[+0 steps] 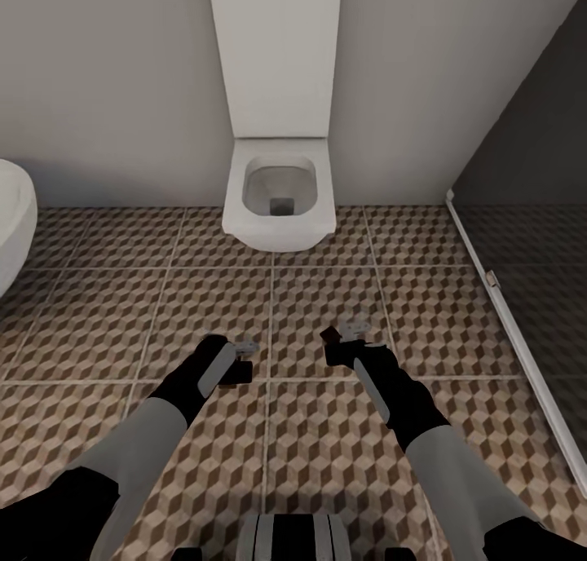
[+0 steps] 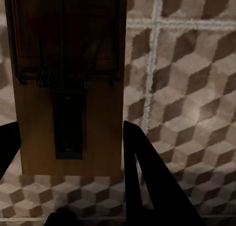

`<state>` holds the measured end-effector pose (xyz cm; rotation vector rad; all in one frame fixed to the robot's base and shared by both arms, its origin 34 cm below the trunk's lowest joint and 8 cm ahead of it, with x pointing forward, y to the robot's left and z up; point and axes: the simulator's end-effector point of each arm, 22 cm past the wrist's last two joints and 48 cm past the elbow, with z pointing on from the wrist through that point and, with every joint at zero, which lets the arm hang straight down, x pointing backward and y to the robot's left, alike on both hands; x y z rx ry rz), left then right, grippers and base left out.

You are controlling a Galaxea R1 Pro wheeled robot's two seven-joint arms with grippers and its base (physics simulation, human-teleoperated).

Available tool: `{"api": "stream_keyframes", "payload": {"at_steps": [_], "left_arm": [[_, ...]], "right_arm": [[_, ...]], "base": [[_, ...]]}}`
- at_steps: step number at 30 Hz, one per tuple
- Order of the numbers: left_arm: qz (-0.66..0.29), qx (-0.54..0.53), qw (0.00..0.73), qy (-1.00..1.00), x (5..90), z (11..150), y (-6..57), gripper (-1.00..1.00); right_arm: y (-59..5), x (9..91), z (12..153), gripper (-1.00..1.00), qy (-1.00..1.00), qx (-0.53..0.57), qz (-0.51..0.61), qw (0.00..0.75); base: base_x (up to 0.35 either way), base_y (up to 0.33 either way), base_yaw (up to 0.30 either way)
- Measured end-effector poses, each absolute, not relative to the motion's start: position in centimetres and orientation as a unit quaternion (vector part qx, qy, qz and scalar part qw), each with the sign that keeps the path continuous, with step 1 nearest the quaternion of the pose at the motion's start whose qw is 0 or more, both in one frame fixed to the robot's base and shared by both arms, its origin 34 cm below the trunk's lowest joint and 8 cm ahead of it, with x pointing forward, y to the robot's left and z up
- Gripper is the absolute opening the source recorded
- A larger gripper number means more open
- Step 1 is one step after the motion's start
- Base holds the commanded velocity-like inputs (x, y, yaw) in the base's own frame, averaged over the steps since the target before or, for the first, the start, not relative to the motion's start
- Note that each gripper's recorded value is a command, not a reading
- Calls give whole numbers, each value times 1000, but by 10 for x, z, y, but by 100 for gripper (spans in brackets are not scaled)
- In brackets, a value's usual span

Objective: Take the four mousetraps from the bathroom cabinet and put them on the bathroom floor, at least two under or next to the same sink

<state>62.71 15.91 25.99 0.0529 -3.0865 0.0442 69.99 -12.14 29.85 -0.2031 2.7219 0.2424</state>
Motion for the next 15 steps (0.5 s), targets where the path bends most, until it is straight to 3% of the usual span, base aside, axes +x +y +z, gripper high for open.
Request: {"api": "stream_keyframes", "payload": {"at_steps": [15], "left_arm": [[14, 17, 39, -999, 616, 234, 159, -100]], "right_arm": [[-121, 689, 271, -100, 976, -72, 88, 187]], "base": [[0, 0, 0]]}}
